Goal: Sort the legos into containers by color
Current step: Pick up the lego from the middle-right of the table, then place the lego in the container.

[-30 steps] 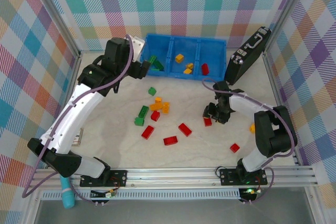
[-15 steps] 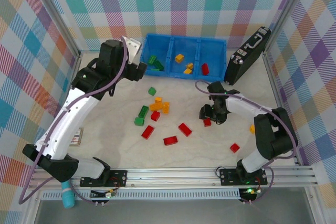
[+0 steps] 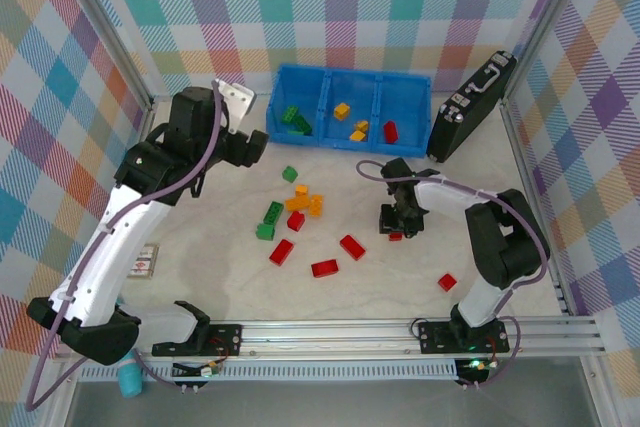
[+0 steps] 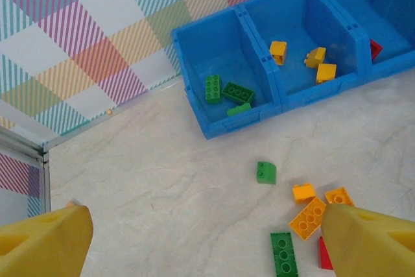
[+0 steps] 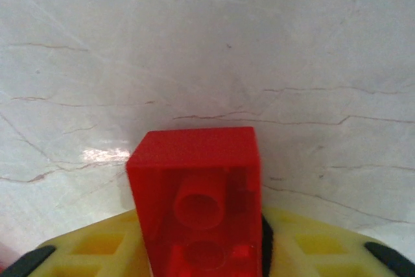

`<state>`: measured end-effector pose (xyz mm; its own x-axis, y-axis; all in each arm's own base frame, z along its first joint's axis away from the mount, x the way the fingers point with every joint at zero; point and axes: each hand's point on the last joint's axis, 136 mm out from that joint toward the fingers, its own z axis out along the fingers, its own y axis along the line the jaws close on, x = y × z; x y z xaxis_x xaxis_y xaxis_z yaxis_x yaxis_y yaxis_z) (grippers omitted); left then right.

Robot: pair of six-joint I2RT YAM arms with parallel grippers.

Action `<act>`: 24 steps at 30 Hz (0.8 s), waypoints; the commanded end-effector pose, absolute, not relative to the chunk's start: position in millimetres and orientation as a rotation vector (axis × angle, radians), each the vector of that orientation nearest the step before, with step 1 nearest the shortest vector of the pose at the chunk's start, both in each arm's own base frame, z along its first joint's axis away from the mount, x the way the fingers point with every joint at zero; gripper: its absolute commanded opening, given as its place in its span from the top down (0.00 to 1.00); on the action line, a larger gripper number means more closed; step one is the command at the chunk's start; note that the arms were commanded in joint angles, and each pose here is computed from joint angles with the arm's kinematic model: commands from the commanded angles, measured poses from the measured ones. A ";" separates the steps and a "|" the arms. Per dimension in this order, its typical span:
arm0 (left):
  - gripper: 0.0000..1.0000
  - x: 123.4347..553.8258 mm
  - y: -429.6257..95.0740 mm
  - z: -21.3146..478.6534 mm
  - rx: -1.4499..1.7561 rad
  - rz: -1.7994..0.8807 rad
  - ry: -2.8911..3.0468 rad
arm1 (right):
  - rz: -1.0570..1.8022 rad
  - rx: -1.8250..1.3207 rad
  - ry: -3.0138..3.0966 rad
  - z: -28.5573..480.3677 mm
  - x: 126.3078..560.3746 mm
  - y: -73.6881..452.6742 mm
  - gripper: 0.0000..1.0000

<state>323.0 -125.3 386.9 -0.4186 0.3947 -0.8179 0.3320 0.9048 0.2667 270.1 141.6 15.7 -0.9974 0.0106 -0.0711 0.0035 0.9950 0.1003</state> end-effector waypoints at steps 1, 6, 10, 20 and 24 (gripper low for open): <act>0.09 316.4 -120.7 382.4 0.522 0.049 2.062 | 0.185 -0.017 3.083 7.5 272.6 149.7 0.63; 0.09 316.7 -114.3 374.8 0.511 0.051 2.078 | 0.219 -0.063 2.998 41.0 299.5 154.0 0.67; 0.09 315.2 -107.8 368.4 0.487 0.046 2.096 | 0.277 -0.067 2.867 90.3 346.0 154.3 0.67; 0.08 307.5 -97.1 365.6 0.466 0.038 2.110 | 0.058 -0.133 2.585 154.9 472.9 129.3 0.68; 0.08 305.5 -99.4 363.5 0.474 0.015 2.116 | 0.013 -0.128 2.535 156.1 511.9 129.1 0.68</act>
